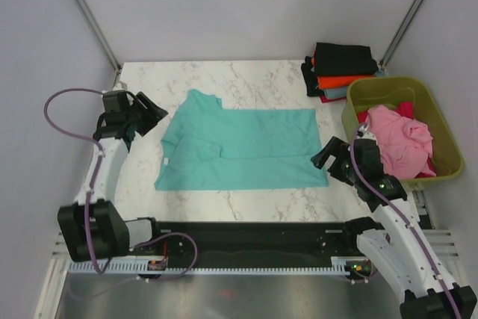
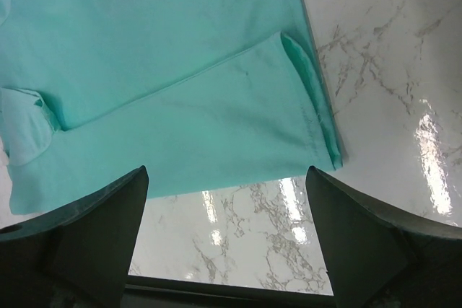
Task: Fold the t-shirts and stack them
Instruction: Fold the tshirt
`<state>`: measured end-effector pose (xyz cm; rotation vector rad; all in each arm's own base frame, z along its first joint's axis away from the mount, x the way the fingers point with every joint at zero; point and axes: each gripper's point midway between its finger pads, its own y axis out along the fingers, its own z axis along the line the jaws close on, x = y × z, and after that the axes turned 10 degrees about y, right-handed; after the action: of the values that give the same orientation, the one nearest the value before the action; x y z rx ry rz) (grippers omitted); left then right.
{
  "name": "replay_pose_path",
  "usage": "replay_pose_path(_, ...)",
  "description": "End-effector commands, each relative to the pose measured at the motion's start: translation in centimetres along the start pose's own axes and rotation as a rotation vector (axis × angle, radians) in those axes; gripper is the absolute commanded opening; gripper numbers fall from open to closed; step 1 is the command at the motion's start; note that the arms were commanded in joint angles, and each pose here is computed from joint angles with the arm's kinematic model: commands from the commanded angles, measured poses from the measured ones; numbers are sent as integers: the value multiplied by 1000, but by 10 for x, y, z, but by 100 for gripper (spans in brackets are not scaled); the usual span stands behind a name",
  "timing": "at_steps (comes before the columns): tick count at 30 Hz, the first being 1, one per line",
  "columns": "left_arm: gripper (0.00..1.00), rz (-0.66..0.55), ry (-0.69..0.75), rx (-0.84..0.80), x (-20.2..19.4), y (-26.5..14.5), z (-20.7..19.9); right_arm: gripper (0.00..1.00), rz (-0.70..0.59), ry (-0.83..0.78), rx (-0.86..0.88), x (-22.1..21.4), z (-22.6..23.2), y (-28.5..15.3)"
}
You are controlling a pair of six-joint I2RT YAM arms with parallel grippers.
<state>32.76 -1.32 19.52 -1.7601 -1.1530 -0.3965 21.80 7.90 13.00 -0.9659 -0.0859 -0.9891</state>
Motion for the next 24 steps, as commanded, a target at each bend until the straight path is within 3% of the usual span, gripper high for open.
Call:
replay_pose_path(1,63,1,165,-44,43,74,-20,98,-57,-59,104,21,29,-6)
replay_pose_path(3,62,11,195,-54,68,110,-32,98,-62,-72,97,23,29,-3)
replay_pose_path(5,61,107,181,-45,52,165,-20,98,-49,-80,90,23,30,1)
replay_pose_path(6,60,80,199,-81,73,176,-35,98,-38,-85,87,22,30,2)
replay_pose_path(7,60,151,197,-77,52,208,-26,98,-31,-96,90,21,31,3)
replay_pose_path(9,60,130,250,-101,70,229,-38,98,-20,-107,83,21,32,5)
replay_pose_path(11,60,203,271,-91,46,259,-28,98,-12,-120,87,20,32,5)
replay_pose_path(20,60,285,310,-159,0,313,-52,98,1,-143,58,19,26,11)
replay_pose_path(24,51,305,269,-162,-14,325,-47,98,-3,-154,39,20,23,11)
